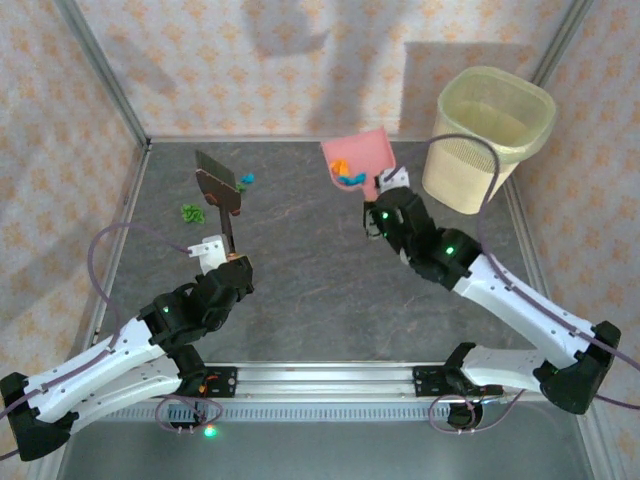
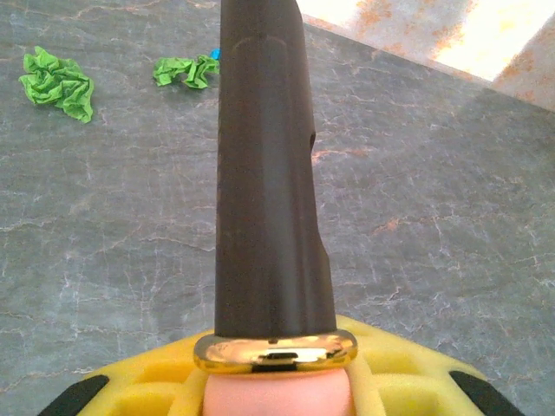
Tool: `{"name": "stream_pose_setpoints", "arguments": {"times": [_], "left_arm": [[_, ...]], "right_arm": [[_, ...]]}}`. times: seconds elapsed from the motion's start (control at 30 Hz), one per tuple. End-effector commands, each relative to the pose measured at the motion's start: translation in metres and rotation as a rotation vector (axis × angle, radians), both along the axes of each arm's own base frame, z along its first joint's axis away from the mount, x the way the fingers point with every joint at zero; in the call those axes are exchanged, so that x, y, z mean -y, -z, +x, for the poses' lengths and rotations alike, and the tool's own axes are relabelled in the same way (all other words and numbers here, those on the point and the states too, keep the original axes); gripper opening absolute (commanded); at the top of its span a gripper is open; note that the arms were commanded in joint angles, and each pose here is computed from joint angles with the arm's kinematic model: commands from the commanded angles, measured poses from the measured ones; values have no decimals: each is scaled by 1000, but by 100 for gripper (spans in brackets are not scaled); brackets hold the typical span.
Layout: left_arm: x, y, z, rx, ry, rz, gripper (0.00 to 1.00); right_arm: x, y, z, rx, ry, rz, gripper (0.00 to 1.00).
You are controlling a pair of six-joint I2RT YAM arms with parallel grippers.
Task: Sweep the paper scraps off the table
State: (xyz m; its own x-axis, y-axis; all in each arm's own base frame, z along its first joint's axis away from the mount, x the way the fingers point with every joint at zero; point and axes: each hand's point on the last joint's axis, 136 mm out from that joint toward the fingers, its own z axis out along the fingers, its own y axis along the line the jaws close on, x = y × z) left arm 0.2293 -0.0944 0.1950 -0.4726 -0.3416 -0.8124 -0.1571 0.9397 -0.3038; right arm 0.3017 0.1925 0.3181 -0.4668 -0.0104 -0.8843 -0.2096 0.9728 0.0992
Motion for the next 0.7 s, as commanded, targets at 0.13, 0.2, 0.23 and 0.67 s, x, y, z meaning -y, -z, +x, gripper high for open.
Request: {"name": "stream_pose_setpoints", "arguments": {"times": [0.13,0.2,0.23,0.67], "left_arm": [[1,-8,1,12,-11,-14,0],[2,-9,1,11,-8,-15,0],[2,-9,0,8,-7,-16,0],[4,-11,-2,7,13,-42,0]], "right_arm": [[70,-54,27,-89,262,124,0],[84,-68,38,-100,298,207,0],[91,-75,45,-110,310,259,0],[173,-110,114,-198,556,777,0]]}}
